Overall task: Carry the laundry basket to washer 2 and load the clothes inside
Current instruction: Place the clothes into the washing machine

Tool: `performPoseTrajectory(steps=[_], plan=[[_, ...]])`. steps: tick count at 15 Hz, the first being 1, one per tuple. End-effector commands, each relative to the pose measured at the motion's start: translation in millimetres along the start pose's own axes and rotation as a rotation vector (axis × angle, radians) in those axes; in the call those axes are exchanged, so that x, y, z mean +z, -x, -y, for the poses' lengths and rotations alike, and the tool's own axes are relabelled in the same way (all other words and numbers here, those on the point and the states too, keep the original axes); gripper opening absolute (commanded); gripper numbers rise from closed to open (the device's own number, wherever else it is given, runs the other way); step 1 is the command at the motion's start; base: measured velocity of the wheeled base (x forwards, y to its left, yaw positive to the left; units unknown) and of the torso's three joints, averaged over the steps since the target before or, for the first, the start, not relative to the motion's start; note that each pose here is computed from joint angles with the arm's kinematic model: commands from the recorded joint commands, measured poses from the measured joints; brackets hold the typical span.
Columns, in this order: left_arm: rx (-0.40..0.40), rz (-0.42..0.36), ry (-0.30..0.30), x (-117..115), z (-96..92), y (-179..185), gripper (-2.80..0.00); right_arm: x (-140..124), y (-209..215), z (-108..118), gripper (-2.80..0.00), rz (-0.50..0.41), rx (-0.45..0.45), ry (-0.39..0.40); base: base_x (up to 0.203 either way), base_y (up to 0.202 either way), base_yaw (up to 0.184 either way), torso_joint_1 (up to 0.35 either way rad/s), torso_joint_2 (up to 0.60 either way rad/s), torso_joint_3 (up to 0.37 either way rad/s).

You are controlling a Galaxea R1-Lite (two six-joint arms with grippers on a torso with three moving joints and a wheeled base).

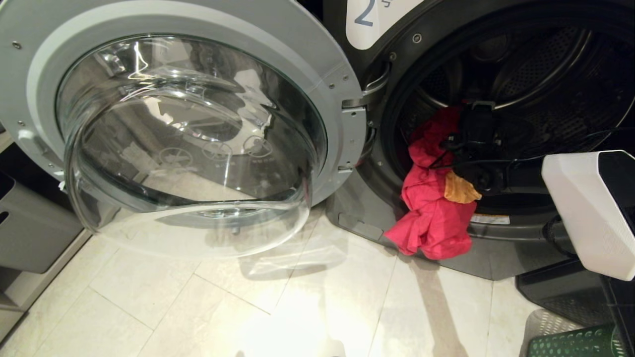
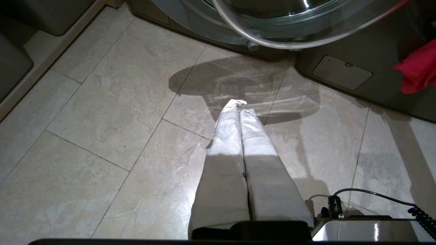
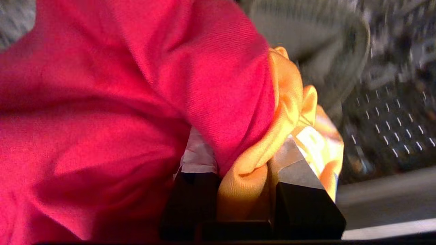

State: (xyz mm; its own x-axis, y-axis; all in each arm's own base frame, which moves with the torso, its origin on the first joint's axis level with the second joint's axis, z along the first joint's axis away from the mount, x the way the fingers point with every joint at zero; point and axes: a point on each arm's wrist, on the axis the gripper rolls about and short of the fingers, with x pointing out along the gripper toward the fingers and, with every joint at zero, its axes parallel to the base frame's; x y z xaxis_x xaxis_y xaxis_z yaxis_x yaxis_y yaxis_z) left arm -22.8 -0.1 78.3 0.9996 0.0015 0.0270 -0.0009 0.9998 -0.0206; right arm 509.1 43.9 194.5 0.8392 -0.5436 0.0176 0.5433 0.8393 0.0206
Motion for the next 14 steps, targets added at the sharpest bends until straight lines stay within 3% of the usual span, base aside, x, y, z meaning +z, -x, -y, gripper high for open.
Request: performPoseTrajectory(steps=[1, 6, 9, 14], plan=[[0.0, -0.009, 0.001, -3, 0.0, -1, -2.8, 27, 14, 10, -2.8, -0.053, -0.003, -0.007, 0.0, 0.0, 0.0, 0.0, 0.0, 0.0], [0.0, -0.01, 0.001, -3, 0.0, -1, -2.8, 51, 29, 14, -2.8, -0.038, -0.014, -0.084, 0.0, 0.0, 0.0, 0.0, 0.0, 0.0], [0.0, -0.009, 0.001, -3, 0.0, -1, -2.8, 66, 52, 23, -2.8, -0.045, 0.002, -0.088, 0.0, 0.0, 0.0, 0.0, 0.0, 0.0], [0.0, -0.01, 0.001, -3, 0.0, -1, -2.8, 41, 94, 35, -2.8, -0.073, 0.039, -0.061, 0.0, 0.0, 0.0, 0.0, 0.0, 0.0]])
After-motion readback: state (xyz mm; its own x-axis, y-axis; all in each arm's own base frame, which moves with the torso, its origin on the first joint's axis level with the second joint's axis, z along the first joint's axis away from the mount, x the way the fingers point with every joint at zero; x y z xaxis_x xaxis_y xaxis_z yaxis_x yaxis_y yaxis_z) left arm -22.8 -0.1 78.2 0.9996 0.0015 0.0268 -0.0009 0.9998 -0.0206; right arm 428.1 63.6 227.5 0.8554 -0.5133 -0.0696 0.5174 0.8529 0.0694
